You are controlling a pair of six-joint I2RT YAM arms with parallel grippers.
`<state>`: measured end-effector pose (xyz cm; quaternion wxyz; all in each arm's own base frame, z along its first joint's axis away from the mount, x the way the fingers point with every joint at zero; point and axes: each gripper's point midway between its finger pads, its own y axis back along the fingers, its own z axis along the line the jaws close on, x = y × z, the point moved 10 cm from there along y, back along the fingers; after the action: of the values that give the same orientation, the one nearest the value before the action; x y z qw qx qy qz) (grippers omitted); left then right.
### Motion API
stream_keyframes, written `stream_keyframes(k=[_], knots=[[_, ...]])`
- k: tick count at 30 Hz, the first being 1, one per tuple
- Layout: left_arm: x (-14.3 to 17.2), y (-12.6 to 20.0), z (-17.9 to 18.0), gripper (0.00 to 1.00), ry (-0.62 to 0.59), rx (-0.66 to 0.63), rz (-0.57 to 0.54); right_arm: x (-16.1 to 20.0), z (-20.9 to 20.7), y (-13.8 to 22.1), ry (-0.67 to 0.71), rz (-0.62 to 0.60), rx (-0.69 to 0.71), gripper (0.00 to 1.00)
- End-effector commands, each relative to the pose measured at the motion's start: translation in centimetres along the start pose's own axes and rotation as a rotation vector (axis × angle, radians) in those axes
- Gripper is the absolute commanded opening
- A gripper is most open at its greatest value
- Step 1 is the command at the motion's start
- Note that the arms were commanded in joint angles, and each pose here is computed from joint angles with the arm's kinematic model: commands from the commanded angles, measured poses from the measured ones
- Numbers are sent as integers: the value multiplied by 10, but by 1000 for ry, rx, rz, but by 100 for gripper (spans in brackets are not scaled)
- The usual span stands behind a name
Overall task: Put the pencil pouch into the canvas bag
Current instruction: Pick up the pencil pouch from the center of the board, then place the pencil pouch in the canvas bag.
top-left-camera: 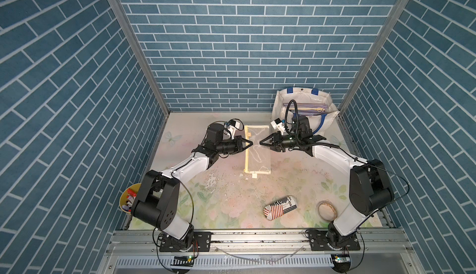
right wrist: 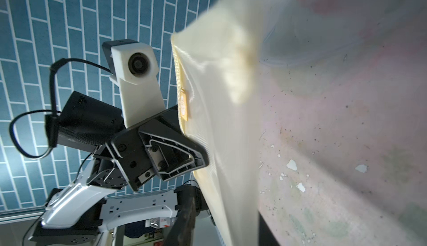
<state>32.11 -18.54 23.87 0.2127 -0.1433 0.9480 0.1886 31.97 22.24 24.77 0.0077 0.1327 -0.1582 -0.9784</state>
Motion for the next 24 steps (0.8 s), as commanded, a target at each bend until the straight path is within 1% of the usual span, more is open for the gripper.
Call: stream_keyframes(k=[1,4,6,7,9,13,17,19,20,21,24], knots=[[-9,3,-11,0,-43,29,-20,-9,20,2,79,-4,-56,20],[-10,5,-13,0,-50,27,-30,-8,21,2,80,7,-47,11],[-10,6,-15,0,-54,22,-33,-10,23,4,85,7,-35,3],[-10,7,-16,1,-59,16,-34,-11,23,6,88,-2,-26,0],[-10,10,-17,11,-65,-4,-40,-14,25,11,95,-31,-12,0],[-7,14,-15,43,-62,-44,-39,-27,39,31,125,-122,37,0],[-4,20,-10,81,-58,-118,-50,-43,65,60,205,-239,132,0],[-2,24,-8,93,-61,-155,-56,-56,78,76,220,-310,158,0],[-2,26,-8,98,-66,-170,-59,-63,85,83,219,-347,182,0],[-1,27,-8,99,-71,-187,-57,-70,90,90,216,-385,209,0],[1,32,-8,99,-104,-249,-38,-89,110,111,203,-557,287,0]])
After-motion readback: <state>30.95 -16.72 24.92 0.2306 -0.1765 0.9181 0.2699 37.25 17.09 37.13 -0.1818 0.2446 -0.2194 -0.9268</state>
